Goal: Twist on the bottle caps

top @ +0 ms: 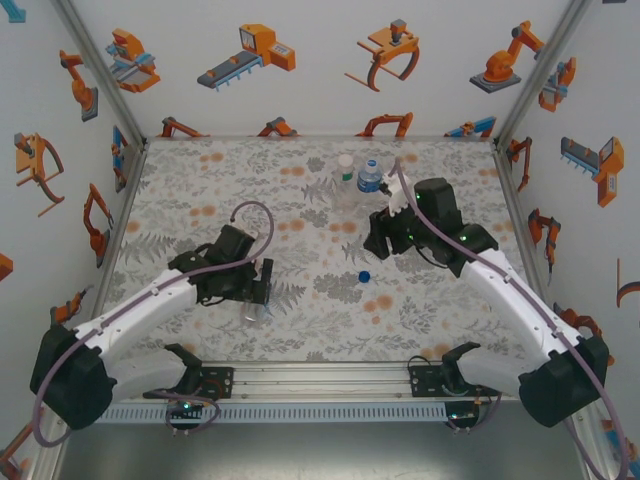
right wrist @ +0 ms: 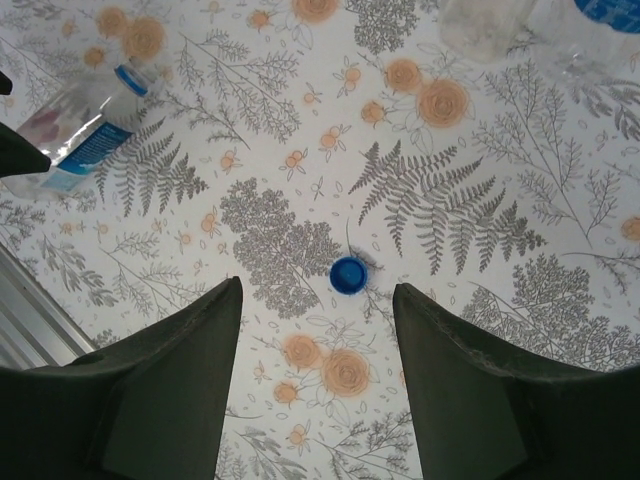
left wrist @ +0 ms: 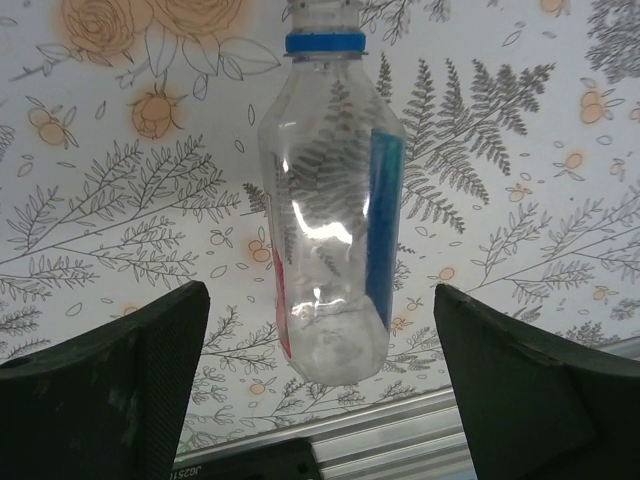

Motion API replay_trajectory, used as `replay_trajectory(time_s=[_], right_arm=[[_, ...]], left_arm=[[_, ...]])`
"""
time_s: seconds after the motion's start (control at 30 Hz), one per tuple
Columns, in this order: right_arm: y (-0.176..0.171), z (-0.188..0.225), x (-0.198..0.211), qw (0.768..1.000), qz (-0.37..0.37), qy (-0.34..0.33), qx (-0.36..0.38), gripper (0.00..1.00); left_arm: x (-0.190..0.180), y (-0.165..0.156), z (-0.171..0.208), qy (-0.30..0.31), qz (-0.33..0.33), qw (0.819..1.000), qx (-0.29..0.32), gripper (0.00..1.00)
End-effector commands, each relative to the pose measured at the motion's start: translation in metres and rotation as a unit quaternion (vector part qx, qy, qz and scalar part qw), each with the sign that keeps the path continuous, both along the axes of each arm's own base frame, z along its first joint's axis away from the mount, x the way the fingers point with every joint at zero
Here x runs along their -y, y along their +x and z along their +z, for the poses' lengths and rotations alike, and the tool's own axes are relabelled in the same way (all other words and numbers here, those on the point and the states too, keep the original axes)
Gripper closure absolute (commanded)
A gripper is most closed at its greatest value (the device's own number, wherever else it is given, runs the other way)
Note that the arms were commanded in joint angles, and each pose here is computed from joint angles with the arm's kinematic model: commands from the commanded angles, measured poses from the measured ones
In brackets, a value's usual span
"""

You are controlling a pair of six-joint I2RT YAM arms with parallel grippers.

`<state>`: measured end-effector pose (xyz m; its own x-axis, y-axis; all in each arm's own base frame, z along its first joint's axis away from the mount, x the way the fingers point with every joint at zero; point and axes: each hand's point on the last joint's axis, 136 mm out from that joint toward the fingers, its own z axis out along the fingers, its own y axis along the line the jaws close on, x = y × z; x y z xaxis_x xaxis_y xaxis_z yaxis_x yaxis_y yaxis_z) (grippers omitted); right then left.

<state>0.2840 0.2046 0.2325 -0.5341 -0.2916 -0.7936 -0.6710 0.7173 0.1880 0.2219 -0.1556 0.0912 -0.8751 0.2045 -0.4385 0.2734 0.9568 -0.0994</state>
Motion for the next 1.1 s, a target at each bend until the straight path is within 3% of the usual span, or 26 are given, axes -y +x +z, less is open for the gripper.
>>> replay_trajectory(time_s=[0.0, 0.43, 0.8, 1.07], right_arm=[[-0.002, 0.0, -0.001, 1.0, -0.007, 0.015, 0.003, 0.43], [-0.012, -0.022, -0.002, 1.0, 0.01, 0.013, -0.017, 0.43], [-0.016, -0.034, 0.0, 1.0, 0.012, 0.002, -0.025, 0.43], [-0.016, -0.035, 0.002, 1.0, 0.005, 0.002, -0.027, 0.43]], left_arm=[[0.007, 0.007, 0.001, 0.008, 0.008, 1.0, -0.006, 0.17], [0.017, 0.002, -0.049, 0.064, 0.01, 0.995, -0.072, 0.2], [0.01, -0.004, -0.072, 0.07, 0.021, 0.992, -0.101, 0.3], [0.01, -0.002, -0.077, 0.07, 0.019, 0.992, -0.105, 0.46]])
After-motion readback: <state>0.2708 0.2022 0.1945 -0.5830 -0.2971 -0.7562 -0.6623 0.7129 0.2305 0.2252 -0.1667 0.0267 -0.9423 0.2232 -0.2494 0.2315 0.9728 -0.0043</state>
